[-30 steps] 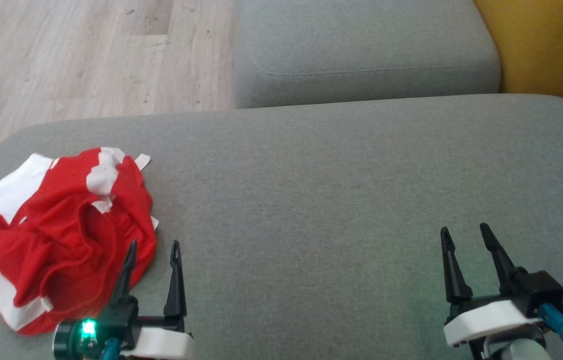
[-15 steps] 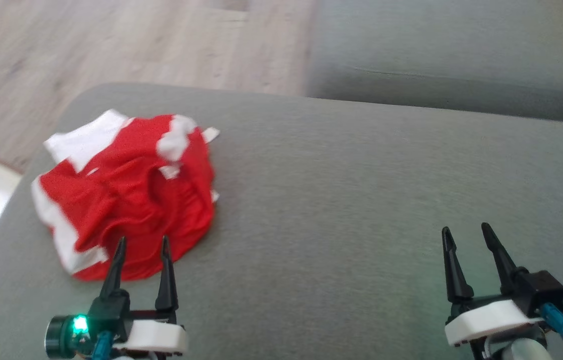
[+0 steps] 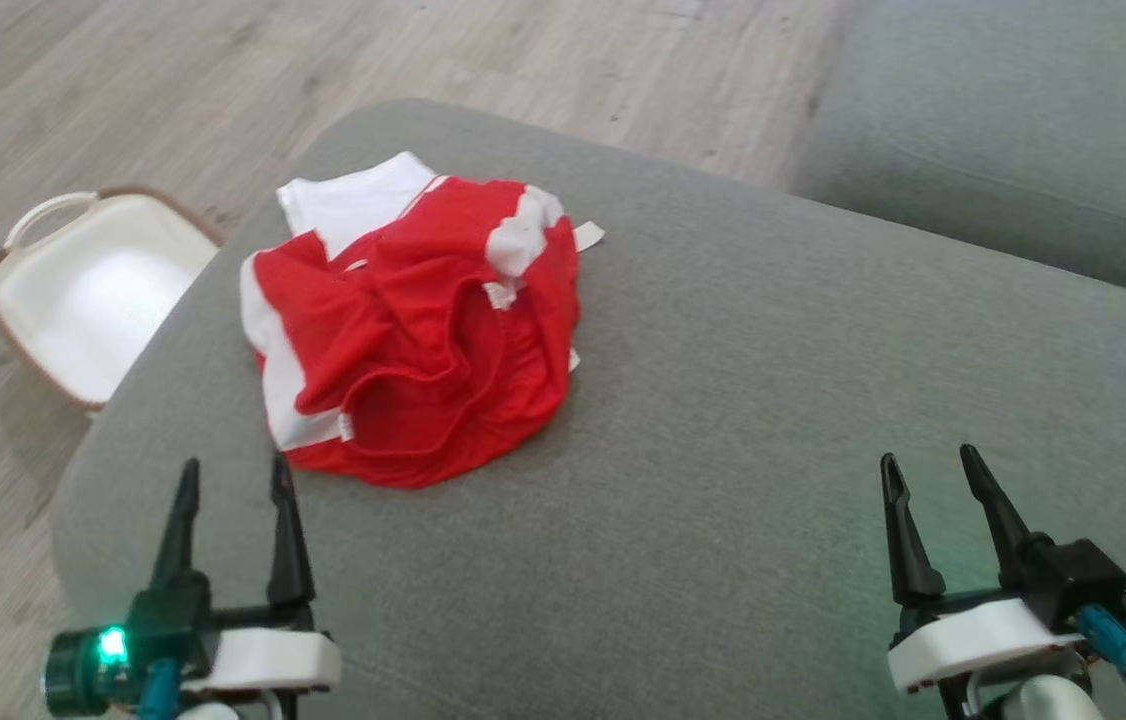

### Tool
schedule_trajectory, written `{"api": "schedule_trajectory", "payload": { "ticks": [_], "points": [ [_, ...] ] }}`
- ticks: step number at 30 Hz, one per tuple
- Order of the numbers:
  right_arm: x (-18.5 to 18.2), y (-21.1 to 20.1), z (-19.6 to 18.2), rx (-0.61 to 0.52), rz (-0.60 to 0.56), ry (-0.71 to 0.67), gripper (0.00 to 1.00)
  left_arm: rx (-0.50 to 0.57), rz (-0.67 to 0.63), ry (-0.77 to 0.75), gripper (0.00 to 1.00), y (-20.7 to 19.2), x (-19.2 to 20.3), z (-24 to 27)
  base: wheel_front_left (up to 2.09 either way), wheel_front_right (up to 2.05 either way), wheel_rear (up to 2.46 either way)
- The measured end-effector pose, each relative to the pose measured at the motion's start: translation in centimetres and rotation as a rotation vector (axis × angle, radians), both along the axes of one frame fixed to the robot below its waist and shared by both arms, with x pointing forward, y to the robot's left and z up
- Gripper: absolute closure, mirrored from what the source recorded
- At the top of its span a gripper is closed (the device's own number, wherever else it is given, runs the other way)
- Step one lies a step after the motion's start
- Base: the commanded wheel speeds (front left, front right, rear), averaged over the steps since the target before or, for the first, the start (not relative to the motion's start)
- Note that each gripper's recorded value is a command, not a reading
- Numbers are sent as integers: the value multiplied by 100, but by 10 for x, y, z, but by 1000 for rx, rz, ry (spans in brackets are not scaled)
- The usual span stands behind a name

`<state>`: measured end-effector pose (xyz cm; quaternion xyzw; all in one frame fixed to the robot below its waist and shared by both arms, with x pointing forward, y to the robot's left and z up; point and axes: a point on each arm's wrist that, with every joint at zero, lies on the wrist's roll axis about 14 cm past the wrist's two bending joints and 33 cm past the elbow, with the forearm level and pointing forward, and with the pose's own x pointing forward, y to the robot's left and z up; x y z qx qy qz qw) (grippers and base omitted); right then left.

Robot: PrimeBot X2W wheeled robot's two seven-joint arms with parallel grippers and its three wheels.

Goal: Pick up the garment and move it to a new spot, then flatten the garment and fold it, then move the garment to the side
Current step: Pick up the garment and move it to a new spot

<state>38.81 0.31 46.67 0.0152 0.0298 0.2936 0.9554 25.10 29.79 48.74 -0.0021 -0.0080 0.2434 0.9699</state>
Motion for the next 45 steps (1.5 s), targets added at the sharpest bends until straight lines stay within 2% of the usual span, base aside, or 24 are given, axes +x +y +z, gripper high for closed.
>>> {"api": "schedule_trajectory", "payload": {
  "ticks": [5, 8, 13, 18, 22, 24, 25, 27, 30, 34, 38, 39, 45],
  "points": [
    [3, 6, -8, -2, 17, 21, 0, 19, 63, -8, 0, 19, -7, 7, 0, 0, 0],
    [6, 6, -17, -28, 21, 27, 0, 61, 70, -30, 0, 29, 4, 22, 0, 0, 0],
    [26, 4, -29, -75, 14, 13, 0, 170, 16, -131, 0, 35, 56, 74, 0, 0, 0],
    [48, -5, -50, -127, 15, 18, 0, 245, -124, -186, 0, 25, 124, 108, 0, 0, 0],
    [60, -19, -70, -167, 9, 37, 0, 211, -258, -7, 0, 11, 181, 75, 0, 0, 0],
    [65, -21, -75, -172, 11, 39, 0, 166, -272, 141, 0, 15, 202, 53, 0, 0, 0],
    [69, -22, -79, -179, 19, 35, 0, 119, -279, 271, 0, 18, 217, 36, 0, 0, 0],
    [74, -22, -82, -183, 28, 28, 0, 65, -285, 370, 0, 17, 227, 19, 0, 0, 0],
    [82, -23, -82, -191, 36, 9, 0, -30, -300, 502, 0, 10, 231, -11, 0, 0, 0],
    [89, -27, -82, -206, 42, -15, 0, -159, -361, 702, 0, -18, 218, -64, 0, 0, 0],
    [93, -33, -82, -213, 36, -28, 0, -205, -391, 763, 0, -30, 212, -85, 0, 0, 0],
    [94, -35, -81, -215, 33, -33, 0, -222, -402, 758, 100, -33, 212, -88, 0, 0, 0],
    [93, -37, -73, -215, 23, -47, 0, -125, -429, 622, 100, -20, 222, -60, 0, 0, 0]
  ]
}}
